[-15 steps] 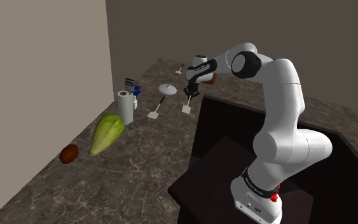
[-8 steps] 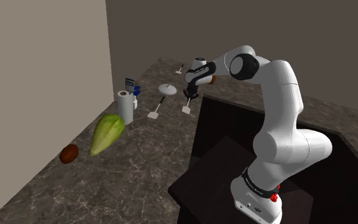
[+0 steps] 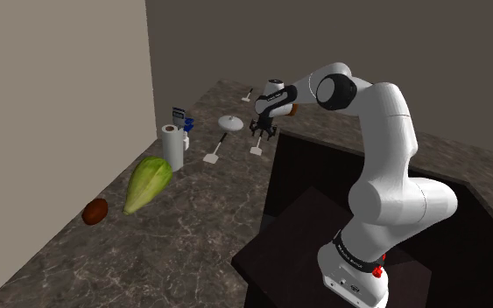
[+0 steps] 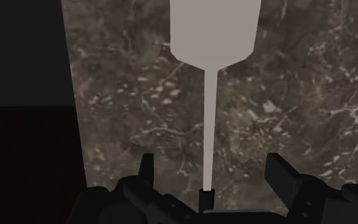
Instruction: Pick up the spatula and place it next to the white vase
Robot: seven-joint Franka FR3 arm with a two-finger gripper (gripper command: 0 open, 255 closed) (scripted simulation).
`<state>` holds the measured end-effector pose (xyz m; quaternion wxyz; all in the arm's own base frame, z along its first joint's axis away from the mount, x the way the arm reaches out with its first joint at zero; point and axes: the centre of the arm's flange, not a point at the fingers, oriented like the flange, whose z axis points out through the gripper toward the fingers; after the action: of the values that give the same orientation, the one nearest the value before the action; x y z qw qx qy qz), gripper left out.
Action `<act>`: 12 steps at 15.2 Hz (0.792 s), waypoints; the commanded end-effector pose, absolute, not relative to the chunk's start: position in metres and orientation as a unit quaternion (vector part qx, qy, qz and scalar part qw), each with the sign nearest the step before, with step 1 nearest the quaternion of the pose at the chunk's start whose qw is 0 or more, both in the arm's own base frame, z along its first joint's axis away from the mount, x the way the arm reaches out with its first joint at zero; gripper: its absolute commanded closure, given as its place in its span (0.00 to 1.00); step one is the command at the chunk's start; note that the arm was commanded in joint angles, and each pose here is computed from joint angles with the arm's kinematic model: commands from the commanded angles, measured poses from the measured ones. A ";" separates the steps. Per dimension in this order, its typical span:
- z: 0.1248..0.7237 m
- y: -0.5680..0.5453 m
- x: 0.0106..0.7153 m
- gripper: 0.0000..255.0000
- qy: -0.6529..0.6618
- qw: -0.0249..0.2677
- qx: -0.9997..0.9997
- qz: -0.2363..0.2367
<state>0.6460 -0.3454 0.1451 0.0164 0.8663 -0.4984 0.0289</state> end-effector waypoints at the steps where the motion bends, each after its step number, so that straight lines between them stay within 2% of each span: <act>1: 0.145 -0.345 0.646 0.00 -0.498 0.016 0.866 0.029; 5: 0.195 -0.343 0.644 0.00 -0.498 0.016 0.866 0.029; 12: 0.195 -0.343 0.644 0.00 -0.498 0.016 0.866 0.029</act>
<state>0.6444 -0.3426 0.1949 0.0164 0.8663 -0.4985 0.0290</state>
